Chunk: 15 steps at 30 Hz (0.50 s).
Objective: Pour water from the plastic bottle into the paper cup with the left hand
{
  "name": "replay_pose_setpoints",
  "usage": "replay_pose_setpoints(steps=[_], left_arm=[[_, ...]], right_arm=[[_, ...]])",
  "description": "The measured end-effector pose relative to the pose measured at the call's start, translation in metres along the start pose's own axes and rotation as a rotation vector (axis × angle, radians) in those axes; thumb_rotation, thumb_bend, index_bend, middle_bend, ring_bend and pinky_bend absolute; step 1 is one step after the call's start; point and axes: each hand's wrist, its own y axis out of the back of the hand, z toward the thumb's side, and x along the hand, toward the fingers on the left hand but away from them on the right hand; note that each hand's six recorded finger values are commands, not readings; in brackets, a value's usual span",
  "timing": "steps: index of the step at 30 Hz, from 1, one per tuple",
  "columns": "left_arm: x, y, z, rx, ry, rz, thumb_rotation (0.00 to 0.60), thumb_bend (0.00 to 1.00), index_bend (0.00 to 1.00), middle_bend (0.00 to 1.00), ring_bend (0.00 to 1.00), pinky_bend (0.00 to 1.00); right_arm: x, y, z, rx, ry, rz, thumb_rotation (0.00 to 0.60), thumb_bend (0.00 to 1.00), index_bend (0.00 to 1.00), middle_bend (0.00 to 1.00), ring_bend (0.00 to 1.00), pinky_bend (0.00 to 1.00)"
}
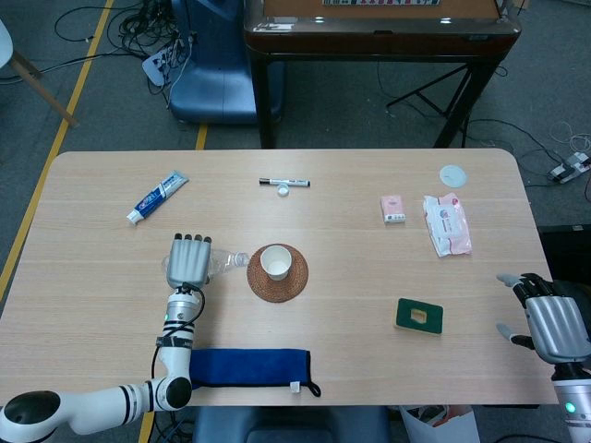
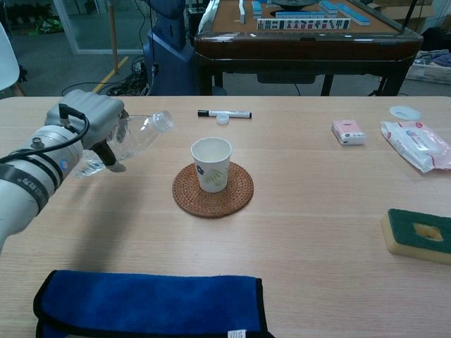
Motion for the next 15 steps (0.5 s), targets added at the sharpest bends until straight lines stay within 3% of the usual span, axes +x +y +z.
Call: replay_pose_setpoints(steps=[8,15], left_arm=[[0.000,-0.001,0.007,0.086,0.009,0.008,0.600,0.02,0.75,0.86,0.52,0.37],[0.004,0.000,0.013,0.103,0.035,0.001,0.600,0.02,0.75,0.87,0.52,0.37]], right_arm=[[0.002,0.002,-0.001,-0.003,-0.002,-0.006,0.600,0.01,0.27,0.33,0.22,0.33],[0.000,0.001,-0.003,-0.007,-0.003,0.000,0.600,0.01,0.27,0.33,0.22,0.33]])
